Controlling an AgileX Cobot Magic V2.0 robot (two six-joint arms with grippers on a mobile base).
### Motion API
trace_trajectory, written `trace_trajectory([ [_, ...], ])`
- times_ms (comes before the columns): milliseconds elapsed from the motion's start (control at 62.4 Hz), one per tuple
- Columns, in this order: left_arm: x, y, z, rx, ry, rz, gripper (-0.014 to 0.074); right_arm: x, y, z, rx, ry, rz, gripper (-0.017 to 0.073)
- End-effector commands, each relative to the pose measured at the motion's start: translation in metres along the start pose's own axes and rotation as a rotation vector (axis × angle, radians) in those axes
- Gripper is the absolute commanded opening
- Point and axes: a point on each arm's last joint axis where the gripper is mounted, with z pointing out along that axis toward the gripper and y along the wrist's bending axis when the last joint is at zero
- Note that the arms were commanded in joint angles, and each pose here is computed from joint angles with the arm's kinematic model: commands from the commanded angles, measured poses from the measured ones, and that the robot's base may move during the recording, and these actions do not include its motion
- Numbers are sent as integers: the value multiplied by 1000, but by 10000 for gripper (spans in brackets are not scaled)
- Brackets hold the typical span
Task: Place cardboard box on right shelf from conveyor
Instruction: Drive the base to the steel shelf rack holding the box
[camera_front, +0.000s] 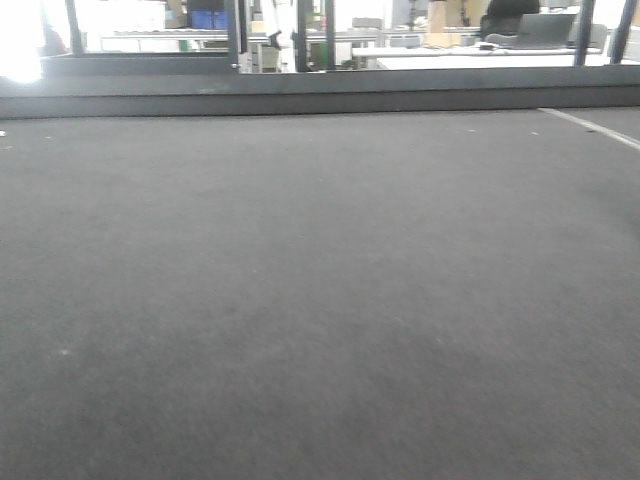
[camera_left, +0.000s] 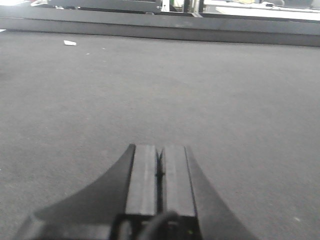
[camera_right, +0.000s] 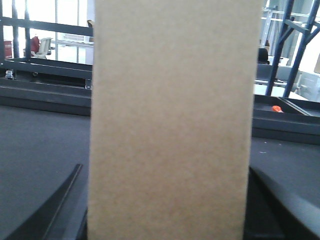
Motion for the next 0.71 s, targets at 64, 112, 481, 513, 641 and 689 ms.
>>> trace_trajectory([
  [64, -6, 0, 0, -3, -84, -6, -116, -16, -1, 0, 18, -108, -4, 57],
  [112, -6, 0, 0, -3, -84, -6, -115, -16, -1, 0, 18, -108, -4, 57],
  [481, -6, 0, 0, -3, -84, -6, -116, -16, -1, 0, 18, -108, -4, 57],
  [513, -6, 0, 0, -3, -84, -6, -116, -16, -1, 0, 18, -108, -4, 57],
  [641, -6, 0, 0, -3, -84, -6, -116, -16, -1, 0, 18, -108, -4, 57],
  [689, -6, 0, 0, -3, -84, -6, -115, -16, -1, 0, 18, -108, -4, 57],
])
